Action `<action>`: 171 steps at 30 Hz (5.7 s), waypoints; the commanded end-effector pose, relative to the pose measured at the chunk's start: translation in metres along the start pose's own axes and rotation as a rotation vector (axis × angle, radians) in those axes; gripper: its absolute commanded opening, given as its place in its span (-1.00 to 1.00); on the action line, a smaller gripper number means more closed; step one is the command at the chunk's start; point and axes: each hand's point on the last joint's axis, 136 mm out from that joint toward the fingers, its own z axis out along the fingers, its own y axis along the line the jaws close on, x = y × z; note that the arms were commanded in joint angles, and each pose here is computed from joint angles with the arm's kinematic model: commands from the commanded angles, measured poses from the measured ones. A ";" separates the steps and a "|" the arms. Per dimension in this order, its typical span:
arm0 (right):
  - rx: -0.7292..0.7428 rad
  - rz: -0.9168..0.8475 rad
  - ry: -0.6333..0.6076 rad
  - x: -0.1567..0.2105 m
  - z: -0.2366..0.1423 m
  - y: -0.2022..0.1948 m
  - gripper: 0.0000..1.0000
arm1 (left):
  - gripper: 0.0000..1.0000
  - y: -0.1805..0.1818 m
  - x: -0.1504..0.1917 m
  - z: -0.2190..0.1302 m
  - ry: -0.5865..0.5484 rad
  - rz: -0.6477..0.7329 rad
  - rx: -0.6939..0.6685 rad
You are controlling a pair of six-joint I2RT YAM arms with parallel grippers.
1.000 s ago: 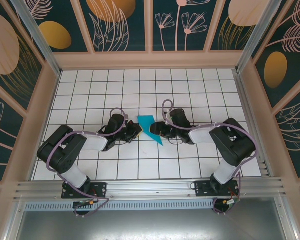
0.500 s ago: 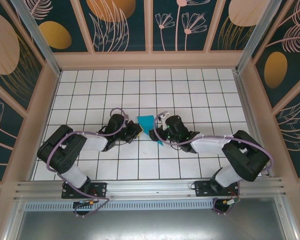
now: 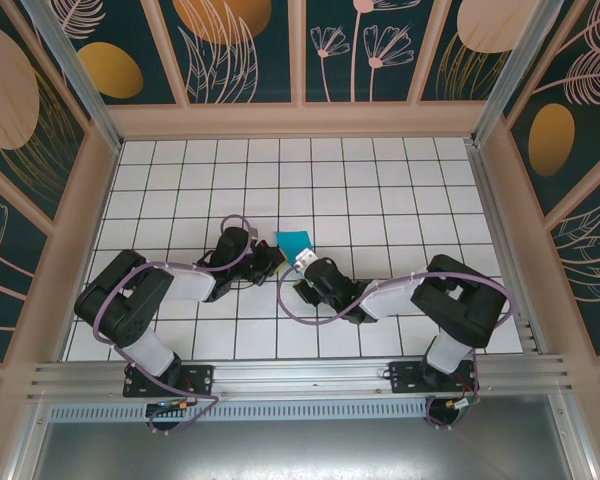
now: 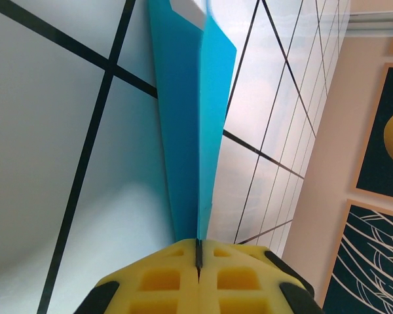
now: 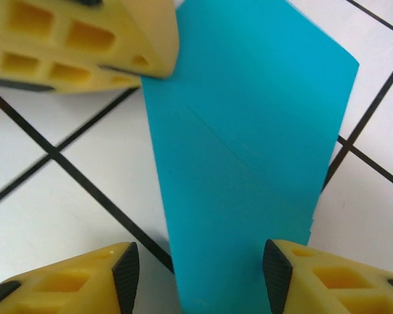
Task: Fold a paper plane with a square sheet of paper (pick it up from the middle)
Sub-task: Fold the wing for the fifth time at the center of the table.
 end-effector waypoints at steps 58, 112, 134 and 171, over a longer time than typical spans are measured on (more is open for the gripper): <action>-0.530 0.523 -0.038 -0.044 0.009 0.010 -1.00 | -0.32 -0.016 0.000 -0.030 -0.112 0.107 0.174; -0.602 0.782 0.126 -0.002 0.024 0.002 -1.00 | -0.77 0.008 0.008 0.031 0.003 0.111 0.130; -0.618 0.775 0.135 -0.019 0.009 -0.001 -0.71 | -0.83 0.027 0.006 0.041 0.011 0.117 0.041; -0.578 0.772 0.293 0.000 -0.009 -0.001 -0.61 | -0.88 0.038 0.007 0.042 0.017 0.100 0.004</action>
